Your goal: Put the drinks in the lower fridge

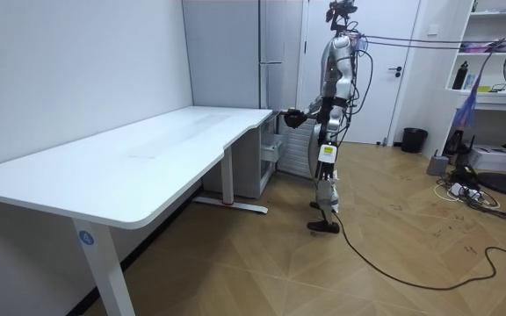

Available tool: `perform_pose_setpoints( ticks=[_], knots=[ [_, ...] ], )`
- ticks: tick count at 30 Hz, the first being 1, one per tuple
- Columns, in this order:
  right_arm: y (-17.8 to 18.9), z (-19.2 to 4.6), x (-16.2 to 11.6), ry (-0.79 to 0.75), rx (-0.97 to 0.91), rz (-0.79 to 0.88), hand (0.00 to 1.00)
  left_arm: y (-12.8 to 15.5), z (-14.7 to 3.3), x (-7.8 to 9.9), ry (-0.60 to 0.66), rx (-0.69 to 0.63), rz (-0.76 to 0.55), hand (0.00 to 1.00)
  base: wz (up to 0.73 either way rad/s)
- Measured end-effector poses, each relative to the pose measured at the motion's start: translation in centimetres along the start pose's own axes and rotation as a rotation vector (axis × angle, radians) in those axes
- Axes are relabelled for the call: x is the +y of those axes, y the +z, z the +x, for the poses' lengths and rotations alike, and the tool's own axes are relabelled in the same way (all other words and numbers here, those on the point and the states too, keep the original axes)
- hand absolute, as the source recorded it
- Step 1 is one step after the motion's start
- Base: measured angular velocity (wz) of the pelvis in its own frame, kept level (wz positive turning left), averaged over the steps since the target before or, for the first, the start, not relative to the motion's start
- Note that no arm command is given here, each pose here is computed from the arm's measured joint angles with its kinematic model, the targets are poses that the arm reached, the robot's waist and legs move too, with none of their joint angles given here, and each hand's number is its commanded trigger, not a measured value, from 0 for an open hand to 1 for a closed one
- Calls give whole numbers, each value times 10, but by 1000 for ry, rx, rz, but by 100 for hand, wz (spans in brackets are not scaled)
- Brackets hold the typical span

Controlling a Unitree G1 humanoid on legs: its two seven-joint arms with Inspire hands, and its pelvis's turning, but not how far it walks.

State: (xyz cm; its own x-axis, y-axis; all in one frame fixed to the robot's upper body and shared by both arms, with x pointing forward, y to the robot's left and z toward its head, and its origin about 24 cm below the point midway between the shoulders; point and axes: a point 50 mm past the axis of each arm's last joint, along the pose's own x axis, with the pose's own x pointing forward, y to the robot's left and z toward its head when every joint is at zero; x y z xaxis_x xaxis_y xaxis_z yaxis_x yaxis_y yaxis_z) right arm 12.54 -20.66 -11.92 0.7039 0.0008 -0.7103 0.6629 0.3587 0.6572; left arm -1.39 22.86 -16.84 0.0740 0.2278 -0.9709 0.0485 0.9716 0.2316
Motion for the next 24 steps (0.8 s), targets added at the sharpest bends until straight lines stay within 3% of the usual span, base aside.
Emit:
perform_pose_setpoints(
  ticks=[18, 24],
  knots=[
    [-1, 0, 1, 5, -5, 43, 100, -7, -1, -1, -24, 15, -2, 0, 0],
    [4, 5, 7, 22, -18, 101, 100, 11, 1, 1, -20, -26, 2, 0, 5]
  ],
)
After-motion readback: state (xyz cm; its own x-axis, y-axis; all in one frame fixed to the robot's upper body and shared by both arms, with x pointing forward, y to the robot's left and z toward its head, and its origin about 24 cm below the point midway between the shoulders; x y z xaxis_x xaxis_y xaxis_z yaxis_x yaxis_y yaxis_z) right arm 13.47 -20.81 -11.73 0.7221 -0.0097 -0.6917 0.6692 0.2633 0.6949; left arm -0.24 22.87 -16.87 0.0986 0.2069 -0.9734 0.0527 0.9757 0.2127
